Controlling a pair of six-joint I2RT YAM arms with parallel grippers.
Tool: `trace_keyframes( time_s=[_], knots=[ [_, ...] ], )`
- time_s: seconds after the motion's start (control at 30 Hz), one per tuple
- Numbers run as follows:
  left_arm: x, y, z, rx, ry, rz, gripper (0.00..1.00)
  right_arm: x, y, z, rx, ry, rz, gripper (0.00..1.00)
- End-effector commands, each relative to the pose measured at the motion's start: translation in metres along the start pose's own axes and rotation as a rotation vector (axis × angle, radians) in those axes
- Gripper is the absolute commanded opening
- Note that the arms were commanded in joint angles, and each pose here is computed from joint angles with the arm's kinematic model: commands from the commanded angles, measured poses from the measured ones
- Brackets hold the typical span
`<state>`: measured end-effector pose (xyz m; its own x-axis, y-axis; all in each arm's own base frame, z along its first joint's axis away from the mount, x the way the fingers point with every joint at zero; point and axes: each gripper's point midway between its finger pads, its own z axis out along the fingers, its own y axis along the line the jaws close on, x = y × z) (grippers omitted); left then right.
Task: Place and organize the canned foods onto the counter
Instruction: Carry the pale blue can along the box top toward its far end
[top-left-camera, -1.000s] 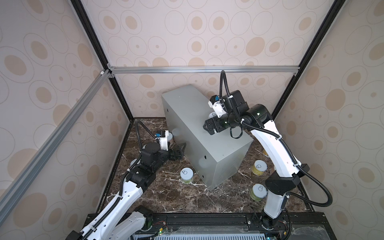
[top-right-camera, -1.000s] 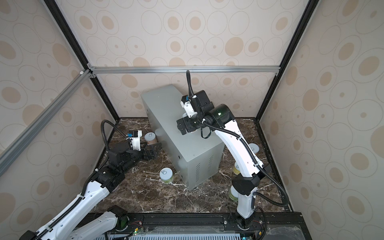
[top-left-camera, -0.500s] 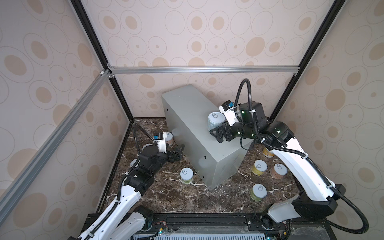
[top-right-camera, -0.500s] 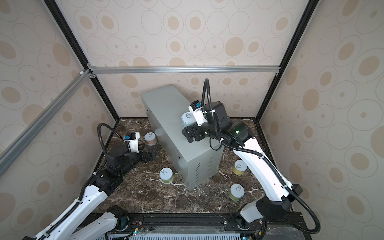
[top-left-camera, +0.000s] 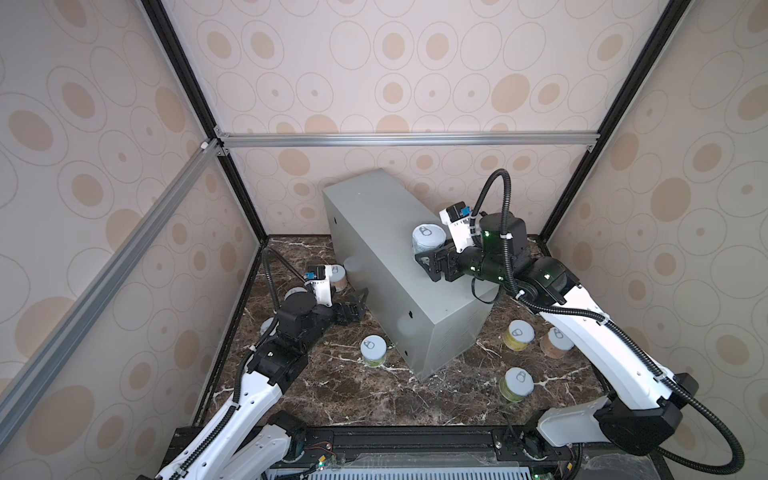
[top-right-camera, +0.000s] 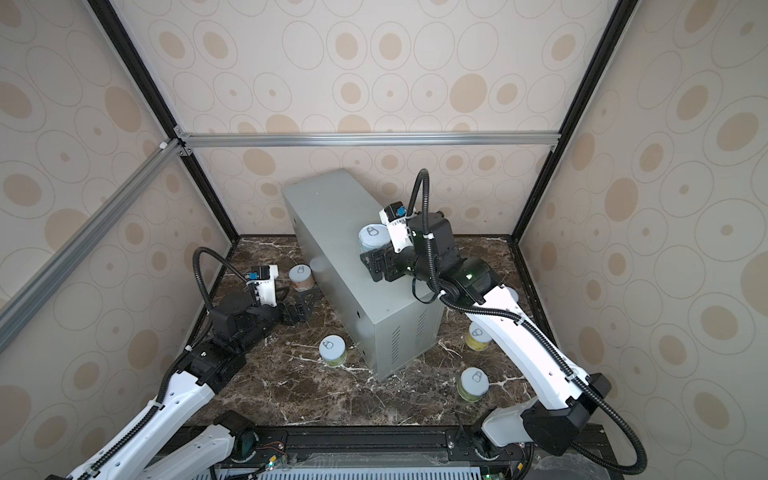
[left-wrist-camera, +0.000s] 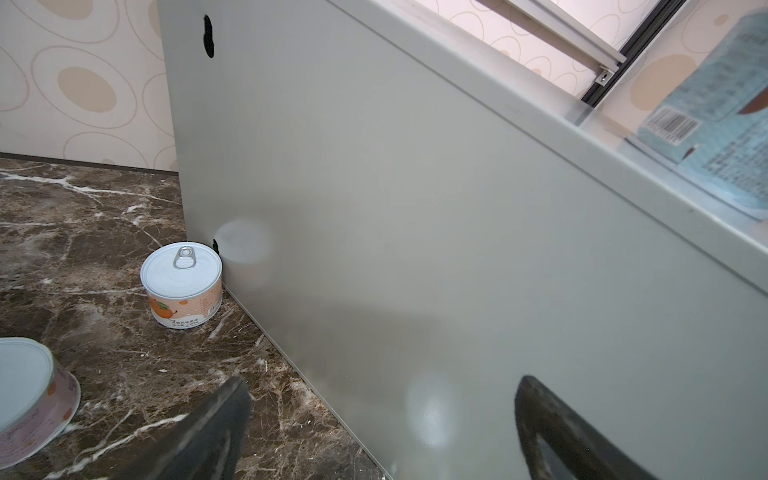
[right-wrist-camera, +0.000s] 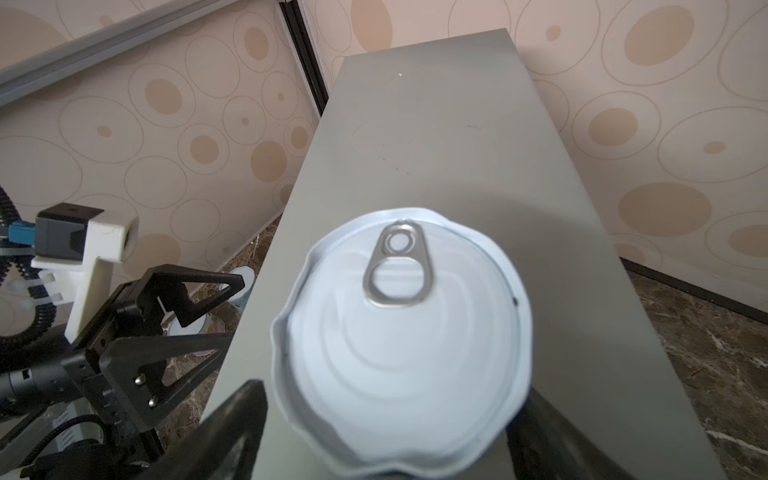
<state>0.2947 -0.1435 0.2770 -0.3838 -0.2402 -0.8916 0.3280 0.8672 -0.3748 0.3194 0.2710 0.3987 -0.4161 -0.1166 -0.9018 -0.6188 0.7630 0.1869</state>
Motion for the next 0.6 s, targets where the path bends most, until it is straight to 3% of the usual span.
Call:
trace_keyframes(
  time_s=[0.0,0.27,0.57],
  knots=[
    [-0.003,-0.001,-0.003,0.003,-0.022,-0.012,0.99,-0.007,0.004,0.009,-0.022,-0.030,0.002,0.86],
    [0.005,0.003,-0.003,-0.004,-0.013,-0.014,0.99,-0.010,-0.006,0.024,-0.003,-0.031,0.010,0.73],
    [0.012,0.006,-0.004,-0.008,-0.006,-0.014,0.99,-0.014,-0.019,0.047,0.002,-0.031,0.022,0.71]
  ],
)
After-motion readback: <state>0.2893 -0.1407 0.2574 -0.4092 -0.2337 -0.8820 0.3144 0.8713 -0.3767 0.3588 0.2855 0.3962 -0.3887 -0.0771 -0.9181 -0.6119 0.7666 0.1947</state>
